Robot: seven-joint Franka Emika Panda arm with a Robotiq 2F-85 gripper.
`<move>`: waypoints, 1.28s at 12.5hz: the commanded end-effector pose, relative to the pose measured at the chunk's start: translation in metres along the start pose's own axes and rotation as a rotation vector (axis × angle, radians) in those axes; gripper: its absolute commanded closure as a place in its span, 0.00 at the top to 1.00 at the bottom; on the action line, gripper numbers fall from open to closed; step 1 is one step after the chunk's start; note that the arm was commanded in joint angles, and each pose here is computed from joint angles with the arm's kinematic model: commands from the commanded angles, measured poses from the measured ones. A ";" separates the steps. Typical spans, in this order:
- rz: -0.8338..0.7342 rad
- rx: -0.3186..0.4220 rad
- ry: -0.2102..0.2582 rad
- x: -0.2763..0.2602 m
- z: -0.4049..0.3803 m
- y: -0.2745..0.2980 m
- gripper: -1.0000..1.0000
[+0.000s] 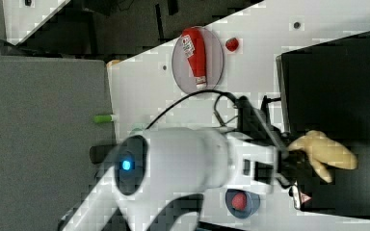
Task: Pick banana from table and place on oven.
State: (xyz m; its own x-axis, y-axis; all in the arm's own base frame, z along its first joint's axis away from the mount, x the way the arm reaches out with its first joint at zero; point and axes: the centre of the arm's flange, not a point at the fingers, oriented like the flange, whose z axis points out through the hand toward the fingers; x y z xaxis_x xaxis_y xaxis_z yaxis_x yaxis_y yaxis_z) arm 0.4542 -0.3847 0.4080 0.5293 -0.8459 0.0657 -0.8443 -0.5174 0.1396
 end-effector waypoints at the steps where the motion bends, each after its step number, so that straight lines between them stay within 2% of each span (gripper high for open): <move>1: -0.289 -0.003 0.061 0.002 -0.016 -0.036 0.34; 5: -0.287 -0.009 0.048 0.003 -0.005 -0.040 0.79; 6: -0.285 -0.004 0.057 0.005 -0.012 -0.038 0.90; 7: -0.298 0.008 0.087 0.009 -0.029 -0.035 1.00; 9: -0.362 0.029 0.136 0.011 -0.080 -0.031 1.00; 10: -0.408 0.043 0.117 0.003 -0.105 -0.035 1.00; 12: -0.457 0.063 0.022 -0.031 -0.145 -0.053 1.00; 13: -0.429 0.072 -0.012 -0.053 -0.164 -0.068 1.00; 14: -0.366 0.083 -0.023 -0.075 -0.180 -0.086 1.00; 16: -0.253 0.095 -0.018 -0.122 -0.207 -0.128 1.00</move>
State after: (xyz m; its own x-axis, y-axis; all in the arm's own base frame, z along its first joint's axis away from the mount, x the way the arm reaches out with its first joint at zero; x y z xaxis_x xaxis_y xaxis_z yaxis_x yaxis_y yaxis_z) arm 0.4786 -0.2597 0.5800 0.7454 -0.6664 -0.0129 -0.6649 -0.7448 0.0555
